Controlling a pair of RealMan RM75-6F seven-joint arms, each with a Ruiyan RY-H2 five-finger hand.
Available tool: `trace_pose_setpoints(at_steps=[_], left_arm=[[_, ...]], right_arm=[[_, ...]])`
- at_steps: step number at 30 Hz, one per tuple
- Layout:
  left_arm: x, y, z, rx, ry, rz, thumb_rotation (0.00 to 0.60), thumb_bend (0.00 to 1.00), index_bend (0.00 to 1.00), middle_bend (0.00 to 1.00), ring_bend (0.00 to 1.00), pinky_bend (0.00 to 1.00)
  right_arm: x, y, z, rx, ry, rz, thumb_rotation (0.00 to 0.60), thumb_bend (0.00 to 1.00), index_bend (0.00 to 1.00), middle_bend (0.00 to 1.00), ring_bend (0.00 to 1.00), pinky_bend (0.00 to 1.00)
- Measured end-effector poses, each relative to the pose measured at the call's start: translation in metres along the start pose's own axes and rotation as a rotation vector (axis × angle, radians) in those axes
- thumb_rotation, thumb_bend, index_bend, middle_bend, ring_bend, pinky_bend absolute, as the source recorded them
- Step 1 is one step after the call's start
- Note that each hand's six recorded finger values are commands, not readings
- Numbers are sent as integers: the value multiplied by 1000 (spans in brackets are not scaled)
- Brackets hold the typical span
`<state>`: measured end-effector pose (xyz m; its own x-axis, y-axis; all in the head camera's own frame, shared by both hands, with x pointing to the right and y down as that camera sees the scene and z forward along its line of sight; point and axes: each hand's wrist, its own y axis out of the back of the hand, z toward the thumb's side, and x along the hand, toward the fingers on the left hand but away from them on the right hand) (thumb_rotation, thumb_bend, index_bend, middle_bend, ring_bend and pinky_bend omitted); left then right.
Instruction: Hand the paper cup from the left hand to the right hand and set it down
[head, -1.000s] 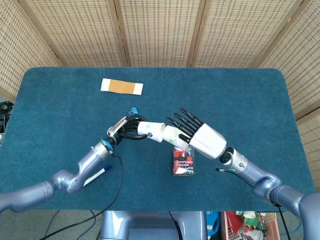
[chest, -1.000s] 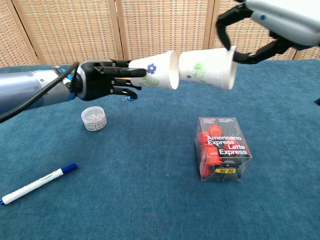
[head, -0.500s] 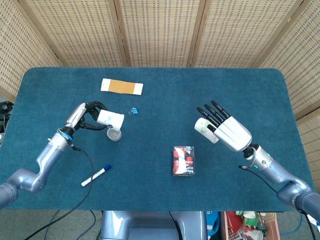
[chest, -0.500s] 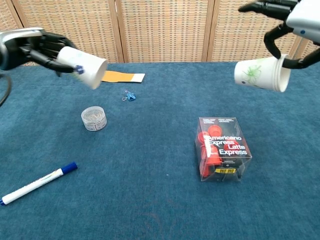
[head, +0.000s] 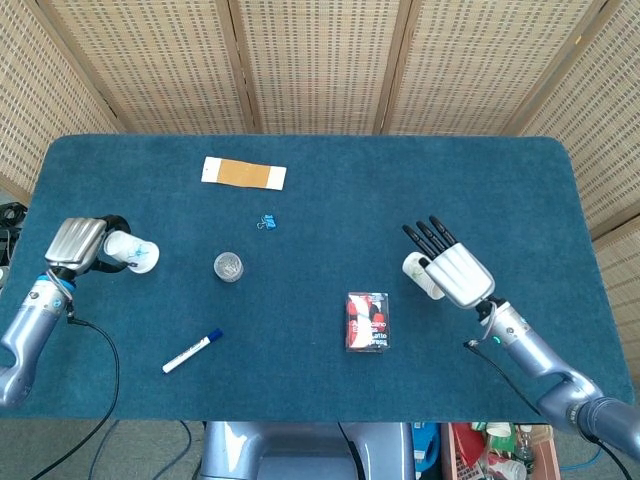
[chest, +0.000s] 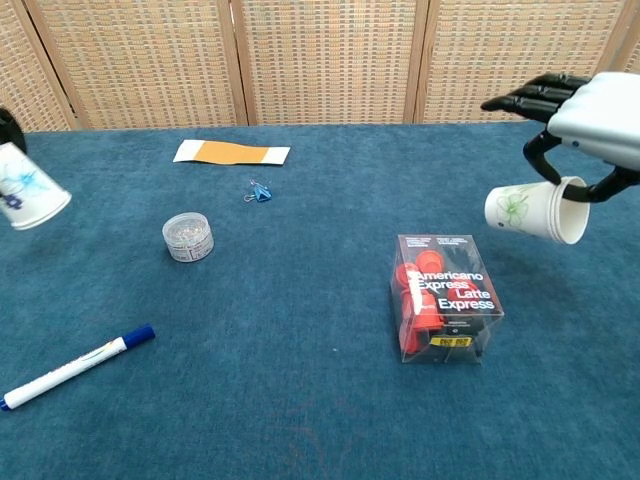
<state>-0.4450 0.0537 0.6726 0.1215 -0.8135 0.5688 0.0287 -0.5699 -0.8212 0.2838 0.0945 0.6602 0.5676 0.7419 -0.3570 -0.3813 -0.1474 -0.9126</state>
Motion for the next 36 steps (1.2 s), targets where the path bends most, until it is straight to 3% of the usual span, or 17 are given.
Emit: trace_pose_setpoints(at_steps=[4, 6, 8, 10, 12, 19, 25, 32, 36], left_arm=[[-2, -11, -8, 61, 29, -13, 600, 196, 503, 412, 447, 474], [-3, -16, -10, 69, 42, -23, 600, 196, 390, 259, 273, 322], [-3, -20, -12, 61, 59, -34, 600, 197, 119, 44, 54, 127], [-3, -21, -12, 41, 72, -38, 600, 194, 6, 0, 1, 46], [-5, -20, -11, 12, 78, -40, 600, 189, 0, 0, 0, 8], [-22, 0, -8, -87, 85, -1, 600, 187, 0, 0, 0, 0], [-56, 17, -9, -171, 99, 104, 600, 186, 0, 0, 0, 0], [-108, 15, -7, -236, 152, 184, 600, 186, 0, 0, 0, 0], [-133, 12, -4, -201, 171, 219, 600, 185, 0, 0, 0, 0]], right_arm=[[2, -8, 0, -5, -16, 14, 600, 505, 666, 74, 0, 25], [5, -12, -1, -14, -27, 22, 600, 359, 495, 49, 0, 25], [6, -14, -3, -17, -39, 27, 600, 99, 236, 9, 0, 23], [8, -14, -4, -26, -56, 30, 600, 9, 104, 0, 0, 11], [10, -11, -4, -43, -72, 26, 600, 0, 26, 0, 0, 1], [27, 13, -5, -151, -170, -36, 600, 0, 0, 0, 0, 0], [77, 32, -17, -272, -324, -112, 600, 0, 0, 0, 0, 0], [142, 29, -28, -342, -474, -103, 600, 0, 0, 0, 0, 0], [173, 24, -24, -383, -531, -92, 600, 0, 0, 0, 0, 0]])
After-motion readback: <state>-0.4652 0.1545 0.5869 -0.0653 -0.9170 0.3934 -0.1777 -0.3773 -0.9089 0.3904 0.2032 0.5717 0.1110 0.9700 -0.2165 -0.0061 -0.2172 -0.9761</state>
